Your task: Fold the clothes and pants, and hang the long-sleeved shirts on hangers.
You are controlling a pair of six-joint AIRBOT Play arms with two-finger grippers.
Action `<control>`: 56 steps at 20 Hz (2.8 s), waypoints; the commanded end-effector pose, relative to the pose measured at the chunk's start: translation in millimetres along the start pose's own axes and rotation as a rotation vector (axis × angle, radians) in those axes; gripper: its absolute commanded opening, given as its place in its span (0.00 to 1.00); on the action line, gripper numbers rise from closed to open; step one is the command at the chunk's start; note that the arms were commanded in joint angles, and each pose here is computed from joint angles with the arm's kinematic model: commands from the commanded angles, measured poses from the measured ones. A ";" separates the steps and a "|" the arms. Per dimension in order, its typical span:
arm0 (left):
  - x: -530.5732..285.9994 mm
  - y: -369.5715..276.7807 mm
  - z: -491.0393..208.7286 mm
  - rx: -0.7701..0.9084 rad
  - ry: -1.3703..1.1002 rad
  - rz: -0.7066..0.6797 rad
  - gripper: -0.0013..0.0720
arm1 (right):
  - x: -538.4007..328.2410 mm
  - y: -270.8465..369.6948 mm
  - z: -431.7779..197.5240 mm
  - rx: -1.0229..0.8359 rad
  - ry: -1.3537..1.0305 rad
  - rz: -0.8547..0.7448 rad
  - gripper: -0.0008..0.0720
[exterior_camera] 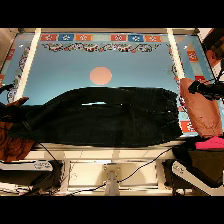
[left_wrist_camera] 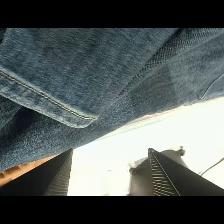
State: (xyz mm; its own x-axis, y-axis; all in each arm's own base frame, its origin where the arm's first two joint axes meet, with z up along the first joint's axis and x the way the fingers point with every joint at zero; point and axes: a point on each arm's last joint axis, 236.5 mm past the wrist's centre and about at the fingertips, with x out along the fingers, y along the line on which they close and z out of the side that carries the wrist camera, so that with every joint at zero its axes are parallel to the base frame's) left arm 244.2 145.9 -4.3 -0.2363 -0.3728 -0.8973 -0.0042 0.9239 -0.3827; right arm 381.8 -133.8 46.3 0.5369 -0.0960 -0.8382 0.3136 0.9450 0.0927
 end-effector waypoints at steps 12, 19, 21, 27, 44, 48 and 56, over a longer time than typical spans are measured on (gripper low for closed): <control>-17.3 45.4 45.6 -1.010 -0.326 -0.086 0.78 | -0.2 -1.0 0.9 -0.007 -0.003 -0.005 0.97; 11.4 45.2 57.5 -1.092 -0.266 -0.097 0.78 | -0.3 -1.5 5.1 -0.007 -0.021 -0.008 0.97; 29.8 45.8 52.4 -1.094 -0.209 -0.077 0.78 | -0.4 -1.8 7.5 -0.007 -0.031 -0.009 0.97; 45.7 59.4 55.1 -1.152 -0.192 -0.029 0.79 | -0.4 -1.7 7.5 -0.007 -0.031 -0.008 0.97; 37.4 62.6 100.6 -1.235 -0.366 -0.082 0.79 | -0.3 -1.7 7.1 -0.007 -0.029 -0.008 0.97; 49.4 62.2 100.4 -1.239 -0.323 -0.085 0.79 | -0.3 -1.7 7.1 -0.007 -0.029 -0.008 0.97; 56.3 75.4 125.9 -1.226 -0.406 -0.069 0.65 | -0.3 -1.7 7.1 -0.007 -0.029 -0.008 0.97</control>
State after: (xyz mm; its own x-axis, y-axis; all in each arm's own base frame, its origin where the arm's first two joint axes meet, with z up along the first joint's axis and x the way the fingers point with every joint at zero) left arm 340.3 178.2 -106.7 0.0702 -0.2588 -0.9634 -0.9447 0.2929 -0.1476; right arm 386.4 -137.9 49.8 0.5562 -0.1133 -0.8233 0.3132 0.9462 0.0814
